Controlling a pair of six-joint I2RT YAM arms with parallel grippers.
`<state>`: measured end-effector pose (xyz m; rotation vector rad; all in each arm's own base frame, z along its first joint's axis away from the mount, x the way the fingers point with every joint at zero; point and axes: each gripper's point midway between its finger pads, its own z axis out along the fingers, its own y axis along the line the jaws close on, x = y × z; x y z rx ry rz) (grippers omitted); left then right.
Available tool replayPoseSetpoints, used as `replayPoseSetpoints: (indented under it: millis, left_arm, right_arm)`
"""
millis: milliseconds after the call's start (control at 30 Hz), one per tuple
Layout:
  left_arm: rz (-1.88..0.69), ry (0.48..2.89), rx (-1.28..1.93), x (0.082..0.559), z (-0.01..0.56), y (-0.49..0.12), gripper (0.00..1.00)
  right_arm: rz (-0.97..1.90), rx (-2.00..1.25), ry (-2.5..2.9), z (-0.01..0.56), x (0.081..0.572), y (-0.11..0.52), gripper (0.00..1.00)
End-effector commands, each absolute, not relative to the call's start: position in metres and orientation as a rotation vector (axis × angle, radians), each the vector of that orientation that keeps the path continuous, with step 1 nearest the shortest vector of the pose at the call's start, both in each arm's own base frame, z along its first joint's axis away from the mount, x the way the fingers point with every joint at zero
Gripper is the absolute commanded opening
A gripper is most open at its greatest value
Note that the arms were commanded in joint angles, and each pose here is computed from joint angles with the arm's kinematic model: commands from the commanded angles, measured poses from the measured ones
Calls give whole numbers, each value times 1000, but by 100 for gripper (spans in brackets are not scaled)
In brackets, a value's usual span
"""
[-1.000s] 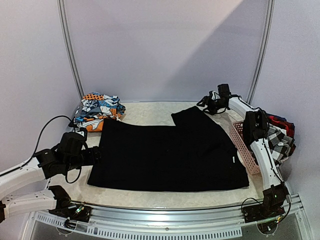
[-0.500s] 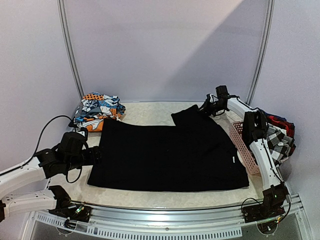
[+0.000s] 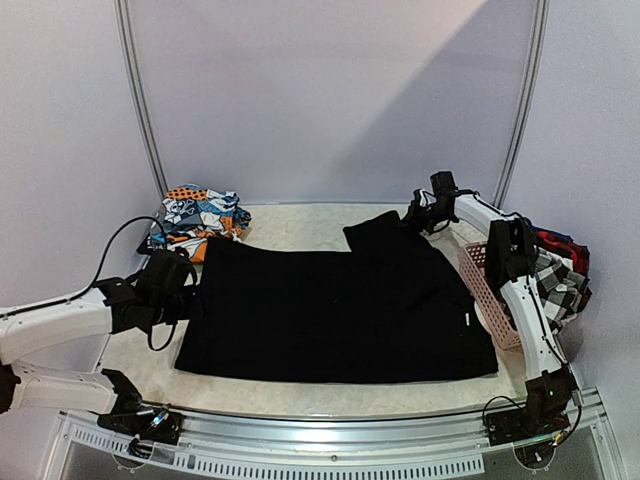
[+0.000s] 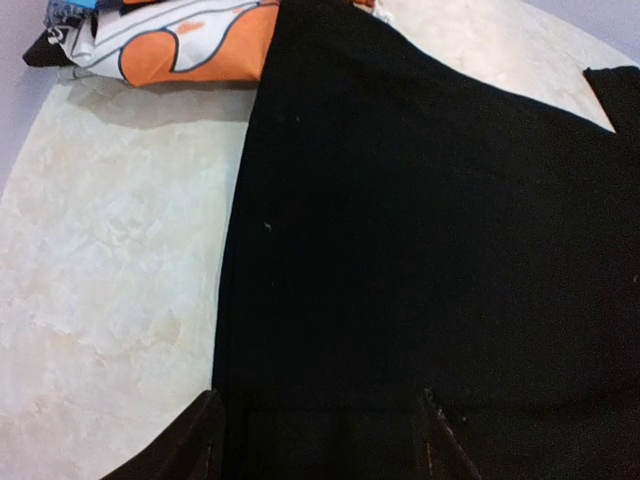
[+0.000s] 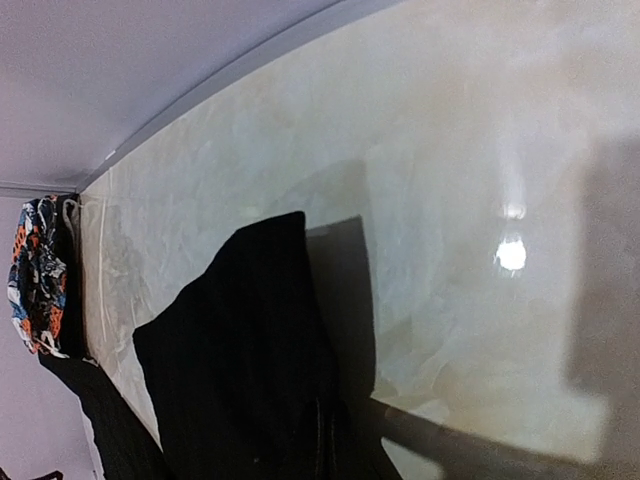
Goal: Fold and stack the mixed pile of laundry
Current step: Pick up the 1/3-folded T-shirt from the center of the board.
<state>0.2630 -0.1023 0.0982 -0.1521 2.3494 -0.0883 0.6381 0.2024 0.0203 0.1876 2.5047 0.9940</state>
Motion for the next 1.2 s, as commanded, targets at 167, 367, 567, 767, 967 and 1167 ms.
replayPoseSetpoints:
  millis: [167, 367, 567, 767, 967, 1167]
  left_arm:
    - [-1, 2324, -212, 338, 110, -90, 59]
    - [15, 2360, -238, 392, 104, -81, 58]
    - [-78, 2408, -272, 440, 84, -75, 56]
    - [-125, 2424, -273, 474, 74, -73, 52]
    - [-163, 2417, -252, 492, 77, -77, 47]
    - [-190, 2427, -245, 501, 72, -82, 37]
  right_arm:
    - [927, 25, 2459, 95, 609, 216, 0]
    - [939, -7, 2472, 103, 599, 223, 0]
    - [941, -25, 2478, 104, 592, 227, 0]
    - [937, -34, 2474, 108, 588, 227, 0]
    - [929, -40, 2470, 112, 587, 227, 0]
    - [926, -40, 2477, 111, 586, 227, 0]
